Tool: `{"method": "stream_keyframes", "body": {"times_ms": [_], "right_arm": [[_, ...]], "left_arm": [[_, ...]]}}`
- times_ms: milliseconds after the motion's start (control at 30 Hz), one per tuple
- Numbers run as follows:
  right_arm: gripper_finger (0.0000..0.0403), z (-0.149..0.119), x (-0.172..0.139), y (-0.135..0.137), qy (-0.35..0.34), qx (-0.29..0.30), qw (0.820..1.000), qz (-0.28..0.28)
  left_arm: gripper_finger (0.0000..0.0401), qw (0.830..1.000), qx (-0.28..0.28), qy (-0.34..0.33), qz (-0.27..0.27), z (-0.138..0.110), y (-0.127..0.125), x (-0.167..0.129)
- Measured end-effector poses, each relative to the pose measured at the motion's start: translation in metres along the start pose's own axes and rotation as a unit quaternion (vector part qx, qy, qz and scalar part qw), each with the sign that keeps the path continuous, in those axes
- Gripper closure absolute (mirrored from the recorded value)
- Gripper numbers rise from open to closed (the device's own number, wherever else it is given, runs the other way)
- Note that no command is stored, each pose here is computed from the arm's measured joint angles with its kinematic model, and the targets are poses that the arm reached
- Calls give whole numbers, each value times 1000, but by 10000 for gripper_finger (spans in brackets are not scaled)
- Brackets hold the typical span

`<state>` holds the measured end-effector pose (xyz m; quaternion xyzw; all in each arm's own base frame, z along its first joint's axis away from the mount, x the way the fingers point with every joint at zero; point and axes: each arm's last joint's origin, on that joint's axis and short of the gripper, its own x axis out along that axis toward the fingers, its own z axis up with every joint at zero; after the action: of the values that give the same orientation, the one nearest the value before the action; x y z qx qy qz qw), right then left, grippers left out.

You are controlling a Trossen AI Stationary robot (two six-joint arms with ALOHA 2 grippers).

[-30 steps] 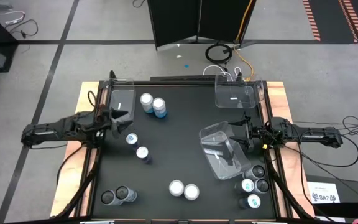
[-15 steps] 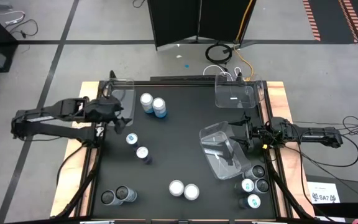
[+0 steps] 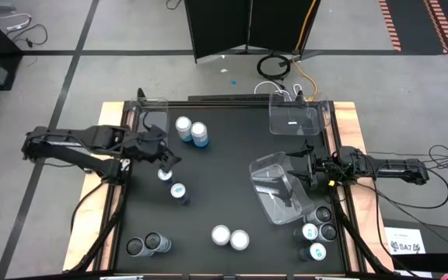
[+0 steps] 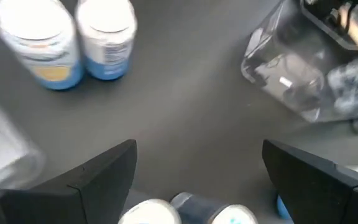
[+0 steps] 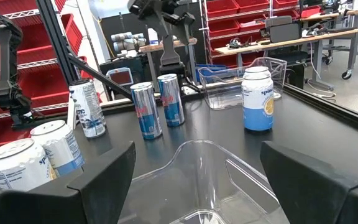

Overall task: Sort soda cans
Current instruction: Move the top left blue soda can to the bottom center

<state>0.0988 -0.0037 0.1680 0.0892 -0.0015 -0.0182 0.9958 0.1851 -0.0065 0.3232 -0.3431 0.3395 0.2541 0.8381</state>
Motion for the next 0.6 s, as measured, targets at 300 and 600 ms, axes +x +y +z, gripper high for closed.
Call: {"method": "stream_keyframes", "body": {"times_ms": [300, 600], "right_arm": [[64, 0, 0, 0, 0, 0, 1000, 0], [64, 0, 0, 0, 0, 0, 1000, 0]], "left_arm": [[44, 999, -28, 20, -25, -6, -40, 56], [44, 996, -51, 50, -50, -25, -74, 68]]}}
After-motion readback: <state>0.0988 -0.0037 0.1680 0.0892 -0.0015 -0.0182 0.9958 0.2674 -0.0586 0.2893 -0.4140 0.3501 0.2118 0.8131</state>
